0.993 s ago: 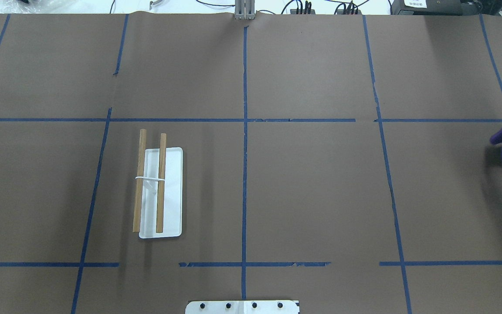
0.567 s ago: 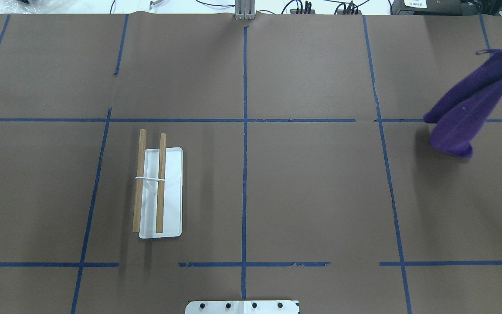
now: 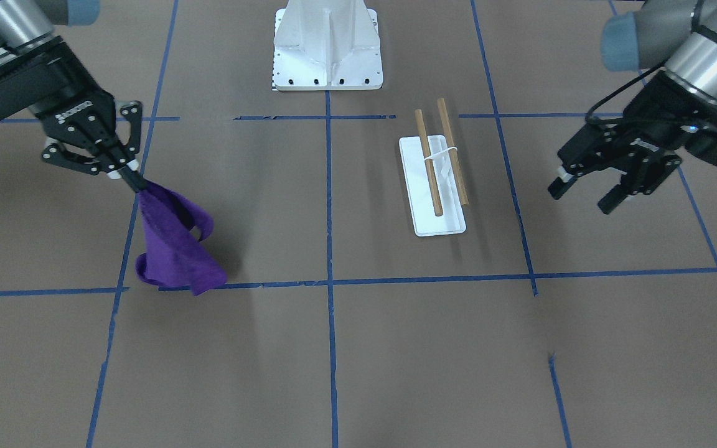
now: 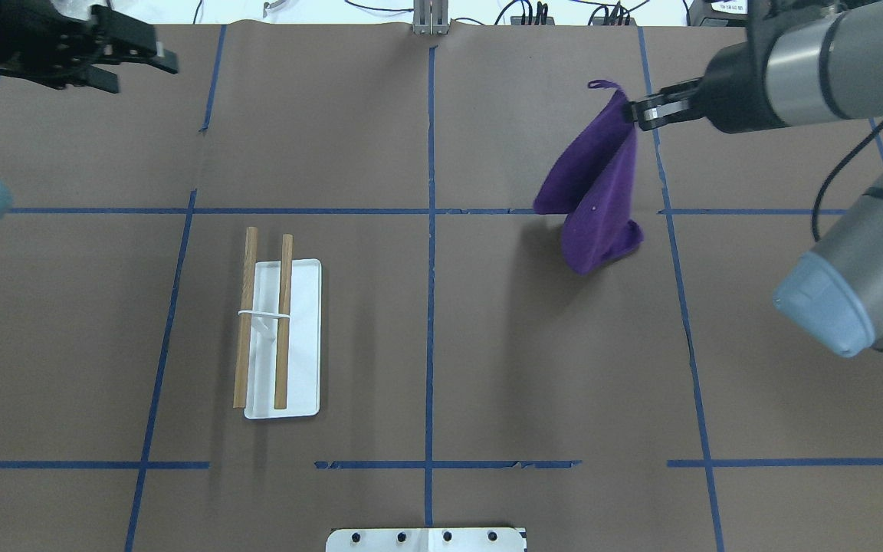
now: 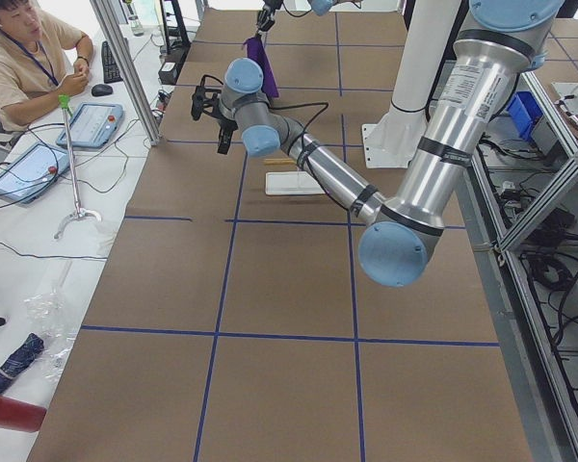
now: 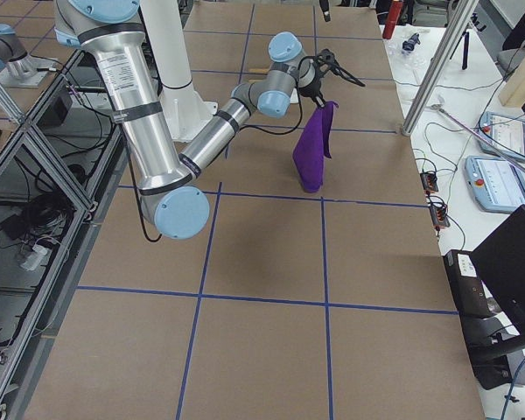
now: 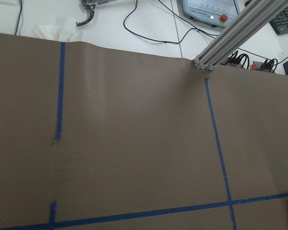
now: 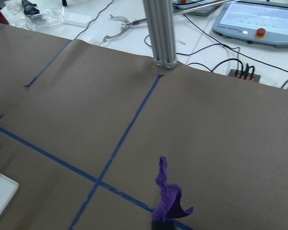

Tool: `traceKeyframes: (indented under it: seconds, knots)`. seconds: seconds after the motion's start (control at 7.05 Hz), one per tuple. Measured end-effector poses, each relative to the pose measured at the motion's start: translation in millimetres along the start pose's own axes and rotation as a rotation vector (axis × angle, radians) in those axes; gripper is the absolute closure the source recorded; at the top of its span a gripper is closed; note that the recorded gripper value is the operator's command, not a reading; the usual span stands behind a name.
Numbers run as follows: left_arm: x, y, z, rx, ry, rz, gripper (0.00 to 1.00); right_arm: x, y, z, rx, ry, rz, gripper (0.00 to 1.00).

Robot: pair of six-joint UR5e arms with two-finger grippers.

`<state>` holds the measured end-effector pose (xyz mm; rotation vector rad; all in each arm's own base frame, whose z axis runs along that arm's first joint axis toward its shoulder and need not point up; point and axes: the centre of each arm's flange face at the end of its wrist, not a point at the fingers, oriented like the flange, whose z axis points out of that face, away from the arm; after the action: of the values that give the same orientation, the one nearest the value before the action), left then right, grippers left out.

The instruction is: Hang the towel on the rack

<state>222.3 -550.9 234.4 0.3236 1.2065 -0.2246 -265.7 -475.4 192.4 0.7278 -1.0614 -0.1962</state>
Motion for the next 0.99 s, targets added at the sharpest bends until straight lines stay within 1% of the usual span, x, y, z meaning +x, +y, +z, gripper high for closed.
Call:
traceKeyframes:
  seconds: [0.14, 0.28, 0.43, 0.57, 0.85, 0.99]
  knots:
    - [43, 17, 22, -0.008, 0.009, -0.086, 0.15, -42, -5, 7, 0.014, -0.061, -0.073, 1.00]
    - [68, 36, 38, -0.028, 0.019, -0.149, 0.19, -74, -7, 10, 0.029, -0.105, -0.172, 1.00]
    - [85, 55, 54, -0.051, 0.023, -0.215, 0.19, -102, -4, 13, 0.049, -0.133, -0.254, 1.00]
    - [100, 75, 71, -0.067, 0.022, -0.279, 0.19, -128, 0, 18, 0.074, -0.146, -0.310, 1.00]
    - [123, 110, 96, -0.102, 0.008, -0.378, 0.19, -166, 11, 20, 0.123, -0.157, -0.364, 1.00]
    - [137, 125, 104, -0.117, -0.003, -0.418, 0.26, -177, 13, 19, 0.137, -0.164, -0.373, 1.00]
